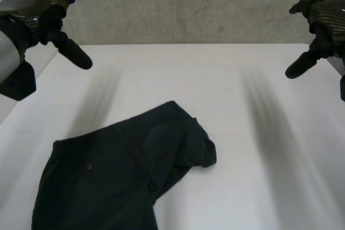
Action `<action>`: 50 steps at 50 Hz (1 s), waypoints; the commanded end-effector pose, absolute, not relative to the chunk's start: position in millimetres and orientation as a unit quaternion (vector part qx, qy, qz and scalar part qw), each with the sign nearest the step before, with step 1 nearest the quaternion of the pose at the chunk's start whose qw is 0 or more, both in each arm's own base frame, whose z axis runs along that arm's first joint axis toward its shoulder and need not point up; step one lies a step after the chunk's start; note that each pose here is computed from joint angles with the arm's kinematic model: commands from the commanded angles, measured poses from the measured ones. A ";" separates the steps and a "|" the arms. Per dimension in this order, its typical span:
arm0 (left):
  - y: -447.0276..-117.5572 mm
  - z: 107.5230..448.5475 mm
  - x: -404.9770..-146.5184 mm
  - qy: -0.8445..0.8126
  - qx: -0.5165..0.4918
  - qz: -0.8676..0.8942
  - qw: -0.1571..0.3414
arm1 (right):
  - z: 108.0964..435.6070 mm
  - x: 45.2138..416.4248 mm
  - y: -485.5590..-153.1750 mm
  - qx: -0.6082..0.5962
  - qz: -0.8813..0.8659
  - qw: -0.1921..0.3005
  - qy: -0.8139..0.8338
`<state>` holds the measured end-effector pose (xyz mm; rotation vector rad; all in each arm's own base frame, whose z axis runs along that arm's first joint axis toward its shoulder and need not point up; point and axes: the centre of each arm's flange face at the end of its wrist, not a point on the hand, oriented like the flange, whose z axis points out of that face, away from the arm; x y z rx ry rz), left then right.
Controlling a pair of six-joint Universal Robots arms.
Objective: Fold the shorts.
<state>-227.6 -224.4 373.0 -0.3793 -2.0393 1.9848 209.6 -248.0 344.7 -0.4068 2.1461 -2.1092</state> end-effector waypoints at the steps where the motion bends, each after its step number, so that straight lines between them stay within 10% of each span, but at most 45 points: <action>1: -234.6 360.1 -231.7 -0.711 -0.133 0.678 0.133 | 340.9 211.2 -247.3 -0.141 -0.689 0.055 0.709; 24: -229.3 283.8 -258.1 -0.775 -0.207 0.586 0.116 | 241.2 286.9 -210.2 -0.464 -0.538 0.163 0.685; 37: -230.2 225.4 -212.6 -0.834 -0.182 0.520 0.031 | 170.0 343.4 -195.4 -0.552 -0.510 0.184 0.634; 50: -234.3 223.4 -195.8 -0.828 -0.155 0.538 0.017 | 162.9 368.5 -245.6 -0.506 -0.580 0.116 0.628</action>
